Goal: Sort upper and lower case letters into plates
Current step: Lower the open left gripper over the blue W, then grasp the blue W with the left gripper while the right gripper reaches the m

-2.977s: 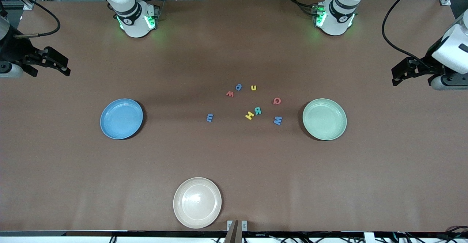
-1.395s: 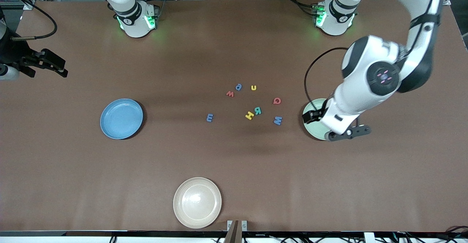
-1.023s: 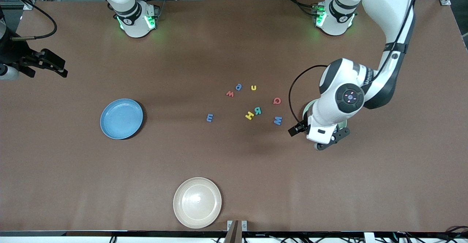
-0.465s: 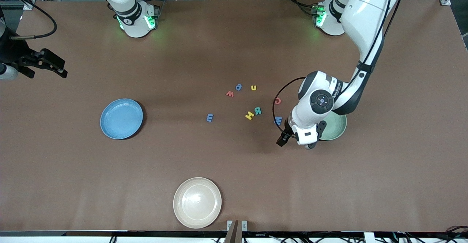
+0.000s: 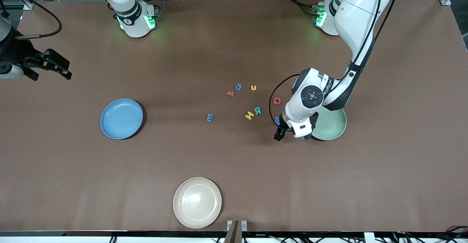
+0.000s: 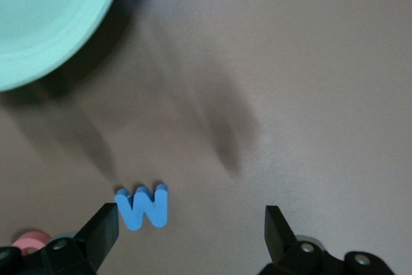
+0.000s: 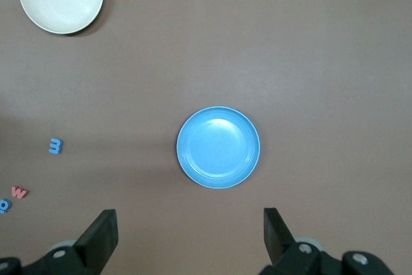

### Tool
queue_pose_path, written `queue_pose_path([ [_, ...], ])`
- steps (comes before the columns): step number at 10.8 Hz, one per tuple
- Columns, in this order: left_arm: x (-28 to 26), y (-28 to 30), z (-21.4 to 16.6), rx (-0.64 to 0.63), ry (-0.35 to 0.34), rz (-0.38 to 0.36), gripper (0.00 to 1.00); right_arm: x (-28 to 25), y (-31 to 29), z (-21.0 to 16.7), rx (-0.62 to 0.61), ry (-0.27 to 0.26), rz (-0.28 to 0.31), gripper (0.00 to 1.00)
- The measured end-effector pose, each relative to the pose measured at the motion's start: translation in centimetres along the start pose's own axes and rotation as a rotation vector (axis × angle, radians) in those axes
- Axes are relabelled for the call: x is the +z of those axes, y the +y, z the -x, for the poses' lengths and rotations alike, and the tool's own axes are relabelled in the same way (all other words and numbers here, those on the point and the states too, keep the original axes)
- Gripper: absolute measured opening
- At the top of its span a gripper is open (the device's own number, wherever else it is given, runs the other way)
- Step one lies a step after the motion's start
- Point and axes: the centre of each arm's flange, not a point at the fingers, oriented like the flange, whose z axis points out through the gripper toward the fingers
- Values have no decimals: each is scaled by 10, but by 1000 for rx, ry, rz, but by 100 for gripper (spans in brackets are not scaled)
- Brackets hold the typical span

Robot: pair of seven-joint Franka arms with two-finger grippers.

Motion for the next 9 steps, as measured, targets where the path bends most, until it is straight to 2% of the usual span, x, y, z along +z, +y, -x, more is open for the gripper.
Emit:
queue_pose_path([
  [2, 17, -7, 4, -1, 41, -22, 100, 11, -11, -3, -21, -20, 0, 100],
  [7, 38, -18, 3, -18, 54, -54, 100, 80, -68, -26, -114, -123, 8, 100],
  [9, 40, -19, 6, -35, 57, -54, 100, 102, -95, -35, -139, -117, 7, 100],
])
